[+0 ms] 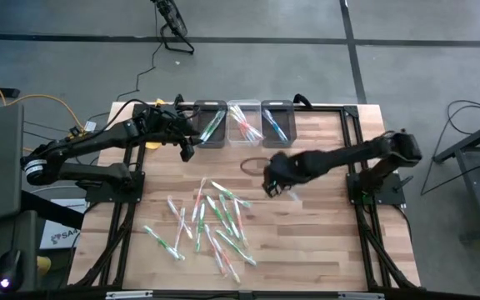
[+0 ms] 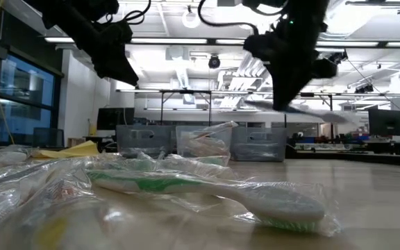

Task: Pick & Place Toothbrushes
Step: Put the blue toothbrush into the right black bin

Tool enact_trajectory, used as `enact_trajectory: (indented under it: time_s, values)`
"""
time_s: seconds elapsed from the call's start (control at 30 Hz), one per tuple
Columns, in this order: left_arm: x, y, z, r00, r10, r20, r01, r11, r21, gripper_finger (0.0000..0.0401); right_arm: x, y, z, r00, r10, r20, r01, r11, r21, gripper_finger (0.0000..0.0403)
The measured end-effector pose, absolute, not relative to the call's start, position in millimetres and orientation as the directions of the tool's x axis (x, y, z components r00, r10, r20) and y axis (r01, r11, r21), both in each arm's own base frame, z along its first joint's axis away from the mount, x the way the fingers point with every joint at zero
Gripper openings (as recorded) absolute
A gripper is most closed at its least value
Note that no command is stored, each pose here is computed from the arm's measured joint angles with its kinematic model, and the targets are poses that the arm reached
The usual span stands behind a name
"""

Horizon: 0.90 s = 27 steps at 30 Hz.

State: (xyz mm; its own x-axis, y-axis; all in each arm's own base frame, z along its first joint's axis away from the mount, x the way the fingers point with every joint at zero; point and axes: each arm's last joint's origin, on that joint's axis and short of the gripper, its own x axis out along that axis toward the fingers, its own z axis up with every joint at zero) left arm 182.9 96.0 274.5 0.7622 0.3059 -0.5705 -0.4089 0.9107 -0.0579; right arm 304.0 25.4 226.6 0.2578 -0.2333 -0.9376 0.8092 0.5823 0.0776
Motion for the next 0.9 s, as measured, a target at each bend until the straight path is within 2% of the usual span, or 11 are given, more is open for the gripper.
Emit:
enact_trajectory:
  time_s: [0.27, 0.43, 0.6, 0.73, 0.9]
  values:
    - [182.9, 96.1, 274.5, 0.763, 0.305, -0.570, -0.417, 0.906, -0.073, 0.0147, 290.1, -56.3, 262.2, 0.357, -0.322, -0.877, 0.741, 0.669, 0.056, 0.0010]
    - [182.9, 96.0, 274.5, 0.763, 0.305, -0.570, -0.422, 0.903, -0.083, 0.0147, 284.6, -106.8, 263.6, 0.367, -0.387, -0.846, 0.726, 0.688, 0.000, 0.0010]
    - [183.0, 96.0, 274.4, 0.763, 0.304, -0.571, -0.432, 0.896, -0.100, 0.0147, 280.6, -150.7, 265.7, 0.439, -0.427, -0.791, 0.698, 0.716, 0.001, 0.0011]
    - [183.0, 96.1, 274.4, 0.763, 0.304, -0.571, -0.436, 0.894, -0.106, 0.0147, 273.8, -176.0, 273.0, 0.506, -0.453, -0.734, 0.709, 0.703, 0.055, 0.0011]
    - [182.9, 96.0, 274.5, 0.763, 0.305, -0.570, -0.443, 0.889, -0.117, 0.0147, 273.0, -201.7, 255.2, 0.508, -0.417, -0.754, 0.721, 0.685, 0.106, 0.0011]
